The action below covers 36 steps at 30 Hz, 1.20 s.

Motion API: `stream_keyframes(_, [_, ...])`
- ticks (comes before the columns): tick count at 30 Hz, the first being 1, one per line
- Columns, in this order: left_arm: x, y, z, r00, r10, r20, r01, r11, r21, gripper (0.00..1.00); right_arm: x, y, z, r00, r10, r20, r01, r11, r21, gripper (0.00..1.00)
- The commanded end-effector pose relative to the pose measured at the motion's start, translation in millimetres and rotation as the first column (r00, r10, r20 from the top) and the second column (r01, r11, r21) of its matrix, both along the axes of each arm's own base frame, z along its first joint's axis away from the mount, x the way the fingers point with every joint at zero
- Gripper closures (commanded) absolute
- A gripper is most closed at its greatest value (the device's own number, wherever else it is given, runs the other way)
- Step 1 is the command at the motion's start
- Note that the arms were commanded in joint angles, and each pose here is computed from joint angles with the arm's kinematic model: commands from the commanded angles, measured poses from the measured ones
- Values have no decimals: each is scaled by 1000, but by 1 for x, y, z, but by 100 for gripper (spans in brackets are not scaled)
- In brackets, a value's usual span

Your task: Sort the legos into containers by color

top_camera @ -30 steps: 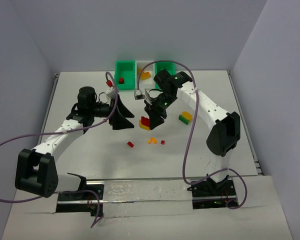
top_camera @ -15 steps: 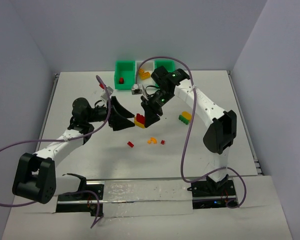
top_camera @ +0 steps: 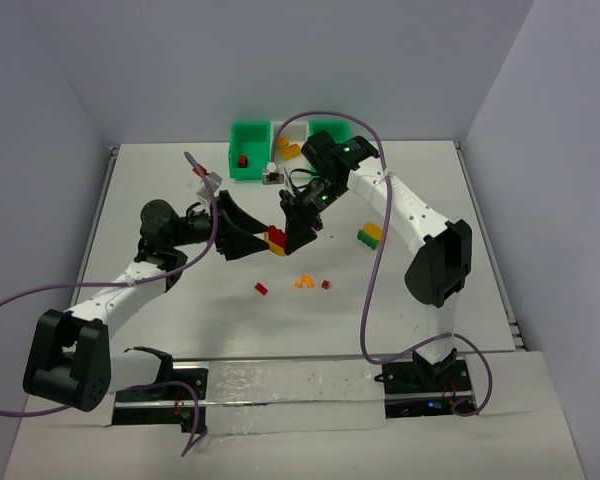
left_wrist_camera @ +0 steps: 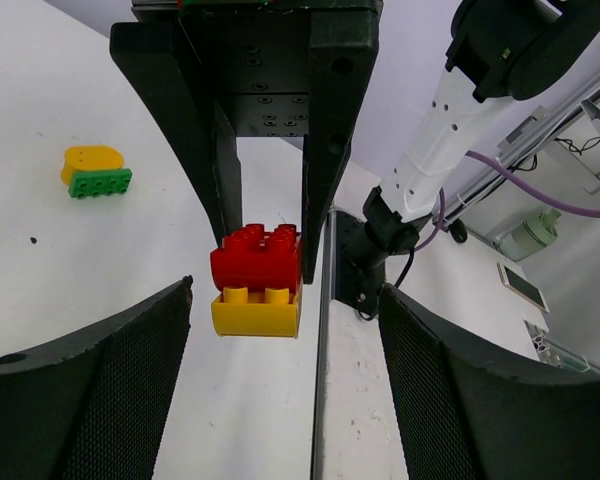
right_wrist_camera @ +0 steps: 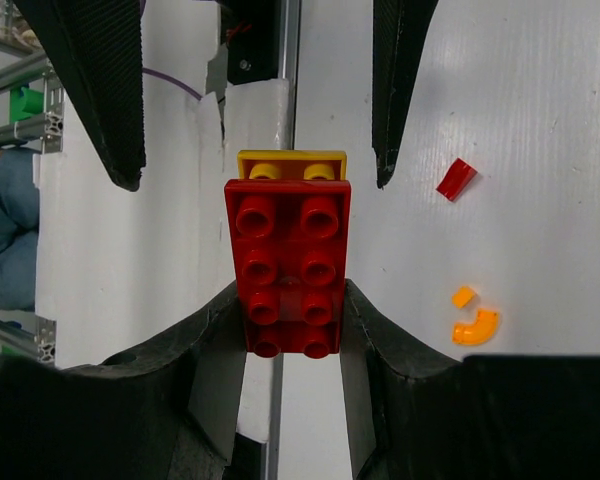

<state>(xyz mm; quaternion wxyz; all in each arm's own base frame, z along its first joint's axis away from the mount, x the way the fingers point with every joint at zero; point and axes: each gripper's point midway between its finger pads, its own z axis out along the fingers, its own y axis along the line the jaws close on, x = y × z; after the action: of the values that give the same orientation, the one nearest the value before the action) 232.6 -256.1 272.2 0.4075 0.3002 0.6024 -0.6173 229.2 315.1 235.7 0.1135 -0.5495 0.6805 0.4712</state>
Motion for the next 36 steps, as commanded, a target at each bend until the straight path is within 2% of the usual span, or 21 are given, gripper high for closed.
stream_keyframes(1, [6,-2,14,998,17,59,-17,1000,-14,20,-20,-3,23,998,15,-65,-14,1000,19,100])
stream_keyframes(19, [14,-5,9,1000,24,21,-24,1000,17,40,-23,1,36,997,18,-78,-13,998,59,100])
stream_keyframes(24, [15,-6,11,1000,20,14,-20,1000,15,62,-24,0,34,997,18,-81,-14,998,54,100])
stream_keyframes(25, [14,-6,10,1000,15,11,-15,1000,16,74,-23,0,34,997,18,-79,-14,998,56,100])
stream_keyframes(27, [13,-6,10,1000,7,8,-7,1000,17,88,-20,1,34,997,-1,-75,4,999,45,88])
stream_keyframes(28, [12,-7,10,1000,4,7,-4,1000,18,93,-18,2,34,997,-14,-77,17,999,38,74])
stream_keyframes(31, [10,-6,8,1000,-5,8,5,1000,27,100,-13,3,34,996,-41,-80,44,998,36,49])
stream_keyframes(32, [9,-6,6,1000,-10,0,10,999,34,100,-12,3,35,996,-46,-80,50,998,39,45])
stream_keyframes(36, [6,-7,4,1000,-20,-2,20,999,40,100,-11,6,39,995,-48,-92,53,997,55,45])
